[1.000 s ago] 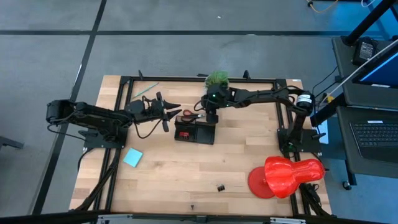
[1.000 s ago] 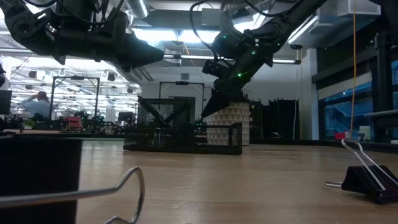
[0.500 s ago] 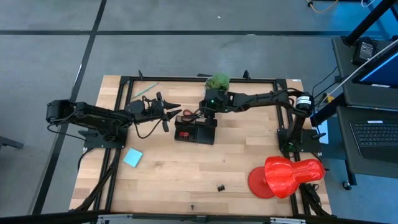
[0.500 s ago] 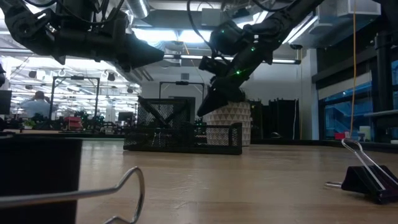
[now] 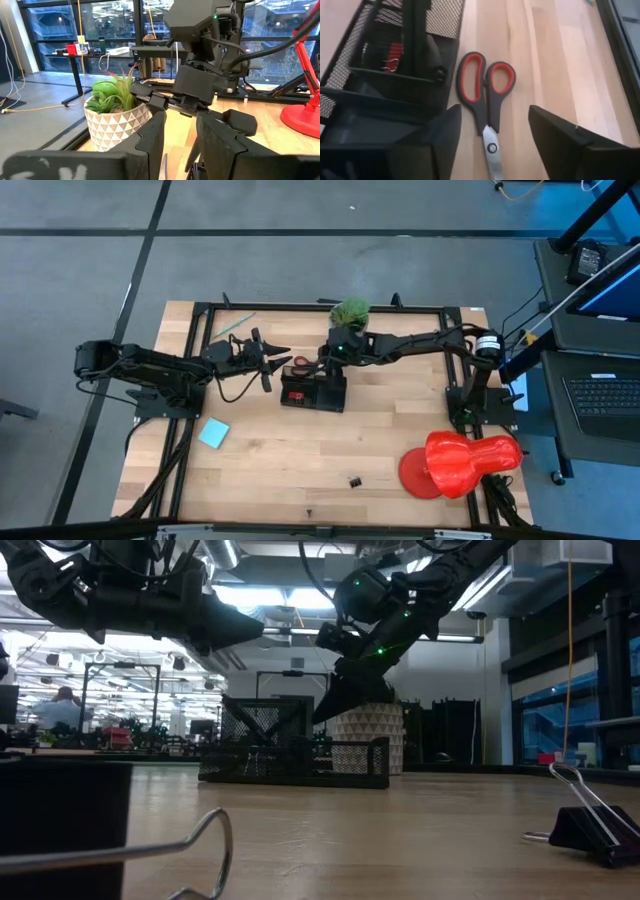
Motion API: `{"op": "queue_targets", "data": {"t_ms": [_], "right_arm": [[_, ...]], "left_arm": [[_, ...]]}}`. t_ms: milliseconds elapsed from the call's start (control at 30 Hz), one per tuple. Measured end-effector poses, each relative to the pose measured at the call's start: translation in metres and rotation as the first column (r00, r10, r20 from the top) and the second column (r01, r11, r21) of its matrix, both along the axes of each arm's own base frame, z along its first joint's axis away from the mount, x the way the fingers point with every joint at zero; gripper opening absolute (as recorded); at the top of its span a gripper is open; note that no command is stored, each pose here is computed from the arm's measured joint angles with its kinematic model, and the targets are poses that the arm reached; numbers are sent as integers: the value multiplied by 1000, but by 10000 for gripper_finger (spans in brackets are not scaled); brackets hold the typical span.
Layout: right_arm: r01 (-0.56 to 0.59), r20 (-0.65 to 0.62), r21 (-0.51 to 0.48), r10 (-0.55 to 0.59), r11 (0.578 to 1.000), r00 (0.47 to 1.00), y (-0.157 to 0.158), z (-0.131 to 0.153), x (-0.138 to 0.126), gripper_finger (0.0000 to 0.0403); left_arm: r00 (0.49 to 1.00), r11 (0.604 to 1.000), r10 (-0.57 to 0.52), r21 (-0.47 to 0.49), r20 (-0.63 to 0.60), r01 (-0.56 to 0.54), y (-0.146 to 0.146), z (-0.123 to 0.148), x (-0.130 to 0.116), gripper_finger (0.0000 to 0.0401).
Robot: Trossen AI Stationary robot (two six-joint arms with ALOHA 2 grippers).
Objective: Pick and place office supplies into organizer
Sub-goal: Put the scissors into the top left section of the desk organizer
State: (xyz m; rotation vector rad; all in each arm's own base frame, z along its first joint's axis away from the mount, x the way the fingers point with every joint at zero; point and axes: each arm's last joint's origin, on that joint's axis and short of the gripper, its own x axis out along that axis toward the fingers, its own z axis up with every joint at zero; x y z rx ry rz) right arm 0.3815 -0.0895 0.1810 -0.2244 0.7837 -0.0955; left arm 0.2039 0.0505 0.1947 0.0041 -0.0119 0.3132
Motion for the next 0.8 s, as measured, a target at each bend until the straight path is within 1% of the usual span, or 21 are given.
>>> {"op": "queue_targets", "data": {"t_ms": [133, 200, 333, 467, 567, 667, 800], "right_arm": [[-49, 7, -42, 49, 998, 999, 7, 1, 3, 256], [-32, 16, -71, 34, 997, 999, 10, 3, 4, 258], [13, 9, -159, -11, 987, 1000, 11, 11, 8, 259], [-13, -12, -202, 10, 979, 1000, 8, 20, 12, 259], [-65, -75, -242, 49, 968, 996, 2, 27, 11, 259], [-171, -137, -270, 138, 947, 981, -5, 26, 7, 259], [-275, -161, -304, 235, 912, 959, -11, 26, 6, 259]], "left_arm": [[1000, 1000, 0, -1, -5, 0, 0, -1, 0, 110], [1000, 1000, 0, -1, -6, 0, 0, -1, 0, 109], [1000, 1000, 0, -1, -6, 0, 0, 0, 0, 107], [1000, 1000, 0, -2, -7, 0, 0, -1, 0, 109], [1000, 1000, 0, -3, -12, 0, 0, -1, 0, 110], [1000, 1000, -1, -3, -13, 1, 0, -1, 0, 108], [1000, 1000, -1, -3, -14, 1, 0, -1, 0, 108]]}}
